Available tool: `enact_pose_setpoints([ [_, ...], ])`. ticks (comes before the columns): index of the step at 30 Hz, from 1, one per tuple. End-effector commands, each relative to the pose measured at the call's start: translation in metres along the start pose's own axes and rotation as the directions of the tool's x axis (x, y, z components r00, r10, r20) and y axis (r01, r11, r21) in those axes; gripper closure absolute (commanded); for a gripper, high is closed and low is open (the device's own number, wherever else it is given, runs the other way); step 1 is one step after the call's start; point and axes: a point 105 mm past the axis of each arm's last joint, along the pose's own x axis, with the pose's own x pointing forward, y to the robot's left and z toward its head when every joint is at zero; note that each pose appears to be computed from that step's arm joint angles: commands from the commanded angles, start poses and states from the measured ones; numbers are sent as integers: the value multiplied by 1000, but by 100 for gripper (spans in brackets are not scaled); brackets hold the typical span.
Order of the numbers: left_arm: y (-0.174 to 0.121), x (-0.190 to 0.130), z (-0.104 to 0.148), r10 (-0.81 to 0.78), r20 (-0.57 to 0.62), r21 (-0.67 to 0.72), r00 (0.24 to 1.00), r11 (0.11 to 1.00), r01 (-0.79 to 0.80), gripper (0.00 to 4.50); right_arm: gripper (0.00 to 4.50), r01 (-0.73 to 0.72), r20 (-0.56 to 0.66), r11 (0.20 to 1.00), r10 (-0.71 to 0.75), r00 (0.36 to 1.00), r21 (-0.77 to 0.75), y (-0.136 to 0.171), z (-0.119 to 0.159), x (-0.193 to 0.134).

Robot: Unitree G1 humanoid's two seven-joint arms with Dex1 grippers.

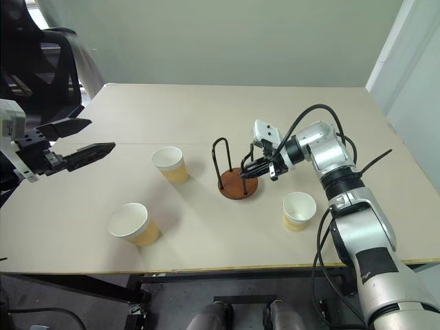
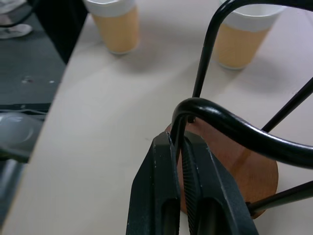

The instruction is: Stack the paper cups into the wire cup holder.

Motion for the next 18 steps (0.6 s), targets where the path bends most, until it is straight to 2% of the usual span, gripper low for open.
enact_pose_setpoints([
  [1, 2, -3, 12, 1, 9, 42, 1000, 999, -2, 0, 447, -54, 22, 996, 55, 998, -72, 7, 14, 5],
  [18, 1, -4, 15, 6, -1, 51, 1000, 999, -6, 0, 447, -117, -50, 980, 111, 993, -158, 4, 9, 28],
])
